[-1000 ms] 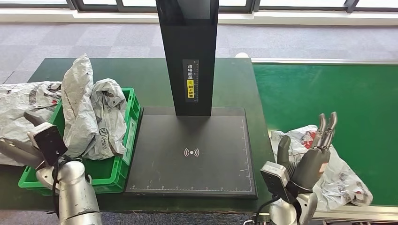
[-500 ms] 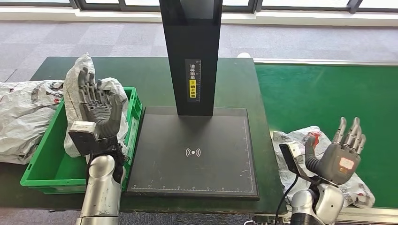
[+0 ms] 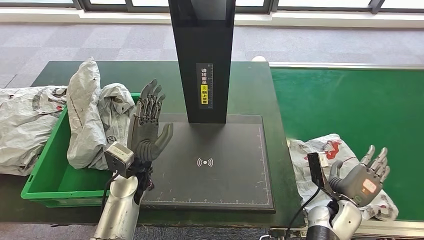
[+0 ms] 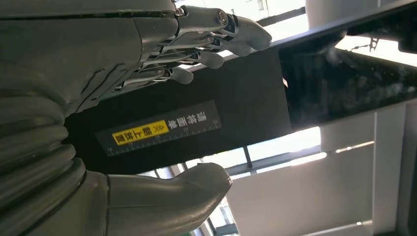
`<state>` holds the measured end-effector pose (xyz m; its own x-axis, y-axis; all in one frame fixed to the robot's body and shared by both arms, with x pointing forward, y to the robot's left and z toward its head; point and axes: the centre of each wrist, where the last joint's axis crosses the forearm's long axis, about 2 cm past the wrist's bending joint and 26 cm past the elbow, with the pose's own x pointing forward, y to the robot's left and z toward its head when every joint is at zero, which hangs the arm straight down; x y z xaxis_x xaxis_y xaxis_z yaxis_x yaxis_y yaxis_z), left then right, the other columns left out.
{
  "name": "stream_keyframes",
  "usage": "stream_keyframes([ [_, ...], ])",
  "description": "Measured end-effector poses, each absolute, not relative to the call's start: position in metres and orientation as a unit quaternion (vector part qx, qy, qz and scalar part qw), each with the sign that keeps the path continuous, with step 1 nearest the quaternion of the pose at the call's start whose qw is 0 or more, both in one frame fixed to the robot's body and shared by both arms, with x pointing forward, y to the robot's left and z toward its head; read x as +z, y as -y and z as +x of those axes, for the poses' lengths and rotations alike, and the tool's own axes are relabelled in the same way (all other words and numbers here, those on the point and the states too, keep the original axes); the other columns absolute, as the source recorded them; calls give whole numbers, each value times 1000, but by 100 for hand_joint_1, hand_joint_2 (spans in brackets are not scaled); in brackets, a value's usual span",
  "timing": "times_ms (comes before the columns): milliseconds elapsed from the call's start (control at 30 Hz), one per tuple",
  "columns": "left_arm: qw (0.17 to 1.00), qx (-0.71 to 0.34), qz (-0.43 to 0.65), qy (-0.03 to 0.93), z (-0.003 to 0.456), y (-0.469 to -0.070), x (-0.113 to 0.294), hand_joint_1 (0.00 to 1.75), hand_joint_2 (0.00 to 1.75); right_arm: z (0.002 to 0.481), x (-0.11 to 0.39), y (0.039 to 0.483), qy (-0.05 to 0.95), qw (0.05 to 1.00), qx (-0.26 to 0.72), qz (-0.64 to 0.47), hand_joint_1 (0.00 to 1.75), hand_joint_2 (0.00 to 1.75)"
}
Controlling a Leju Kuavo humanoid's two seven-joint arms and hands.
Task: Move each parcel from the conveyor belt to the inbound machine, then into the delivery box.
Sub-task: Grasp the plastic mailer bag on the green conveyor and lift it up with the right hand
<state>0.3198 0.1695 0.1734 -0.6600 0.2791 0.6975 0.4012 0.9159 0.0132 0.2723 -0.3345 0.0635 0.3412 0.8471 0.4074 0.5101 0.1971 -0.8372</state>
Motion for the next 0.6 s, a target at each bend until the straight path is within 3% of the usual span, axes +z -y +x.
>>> stream_keyframes([
  [333,361,-102,-215,902,319,-165,174,0,175,274,15,329,482,704,143,-502,0,175],
  [600,360,-105,-219,901,318,-165,175,0,175,272,2,329,451,740,161,-472,0,175],
])
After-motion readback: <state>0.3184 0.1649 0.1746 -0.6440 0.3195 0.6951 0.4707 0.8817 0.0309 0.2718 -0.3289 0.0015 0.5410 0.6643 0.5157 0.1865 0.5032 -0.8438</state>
